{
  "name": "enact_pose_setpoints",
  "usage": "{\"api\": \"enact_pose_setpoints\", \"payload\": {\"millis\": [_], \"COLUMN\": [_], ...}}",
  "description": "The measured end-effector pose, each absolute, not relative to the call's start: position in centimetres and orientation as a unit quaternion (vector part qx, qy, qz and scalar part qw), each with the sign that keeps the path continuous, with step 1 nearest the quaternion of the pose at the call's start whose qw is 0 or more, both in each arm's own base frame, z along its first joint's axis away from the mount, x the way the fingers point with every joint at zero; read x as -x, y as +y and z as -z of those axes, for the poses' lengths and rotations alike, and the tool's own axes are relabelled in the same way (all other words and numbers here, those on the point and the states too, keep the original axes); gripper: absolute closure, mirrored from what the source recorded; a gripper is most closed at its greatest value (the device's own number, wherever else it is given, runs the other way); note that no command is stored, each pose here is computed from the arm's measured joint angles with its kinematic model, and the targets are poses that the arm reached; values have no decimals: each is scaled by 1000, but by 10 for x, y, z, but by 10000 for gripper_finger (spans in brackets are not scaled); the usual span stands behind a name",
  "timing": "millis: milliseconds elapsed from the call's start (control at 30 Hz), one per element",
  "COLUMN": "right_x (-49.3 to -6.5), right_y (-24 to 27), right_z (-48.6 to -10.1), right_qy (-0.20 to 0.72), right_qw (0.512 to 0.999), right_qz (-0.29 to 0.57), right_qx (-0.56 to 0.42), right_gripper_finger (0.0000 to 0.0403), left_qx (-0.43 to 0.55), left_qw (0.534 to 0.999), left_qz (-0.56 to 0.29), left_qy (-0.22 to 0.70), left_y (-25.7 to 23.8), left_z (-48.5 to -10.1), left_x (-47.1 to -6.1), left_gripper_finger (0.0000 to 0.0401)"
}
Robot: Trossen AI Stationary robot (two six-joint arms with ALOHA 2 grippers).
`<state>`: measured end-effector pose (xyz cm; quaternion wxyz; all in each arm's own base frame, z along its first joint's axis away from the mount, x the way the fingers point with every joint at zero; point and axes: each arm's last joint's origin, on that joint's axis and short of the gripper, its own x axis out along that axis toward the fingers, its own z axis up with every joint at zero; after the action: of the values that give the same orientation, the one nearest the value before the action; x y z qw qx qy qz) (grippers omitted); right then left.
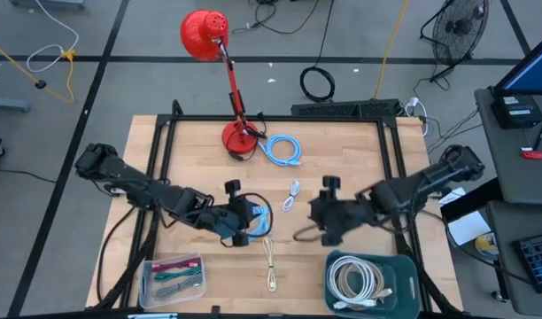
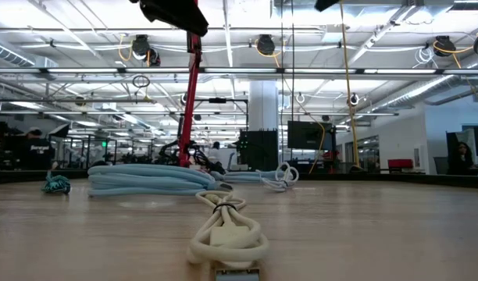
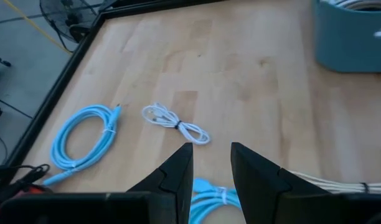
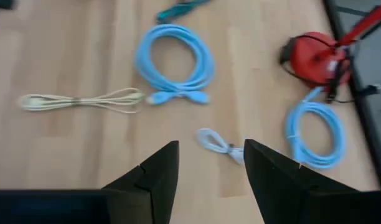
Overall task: Pick & Place USB Port
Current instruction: Put the blue black charger cable into the transparent bin
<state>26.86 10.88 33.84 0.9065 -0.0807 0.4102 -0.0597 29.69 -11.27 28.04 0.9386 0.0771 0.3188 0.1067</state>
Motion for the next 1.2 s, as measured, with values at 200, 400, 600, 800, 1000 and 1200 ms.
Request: {"api": "enact_pose_setpoints", "payload": {"millis": [200, 400, 600, 800, 1000, 1200], "right_x": [-285, -298, -307, -304, -297, -293], "right_y": [77, 49, 15, -26, -47, -47], "right_z": [-342, -348, -342, -304, -256, -230], "right_qy": [391, 367, 358, 399, 421, 415], "right_qw": [911, 921, 928, 916, 906, 906], "right_qz": [86, 87, 74, 26, -32, -32], "right_qx": [100, 98, 74, 2, -42, -74], "right_gripper_finger": [234, 234, 234, 234, 236, 237], "left_qx": [-63, -52, -34, -17, -10, -15], "left_qw": [942, 945, 944, 943, 945, 945], "left_qz": [-94, -88, -86, -84, -84, -98], "left_qy": [315, 311, 316, 321, 317, 311], "left_y": [-125, -134, -141, -148, -152, -152], "left_z": [-280, -280, -279, -278, -278, -279], "left_x": [-292, -288, -283, -278, -276, -276], "left_gripper_finger": [288, 288, 288, 288, 288, 288]}}
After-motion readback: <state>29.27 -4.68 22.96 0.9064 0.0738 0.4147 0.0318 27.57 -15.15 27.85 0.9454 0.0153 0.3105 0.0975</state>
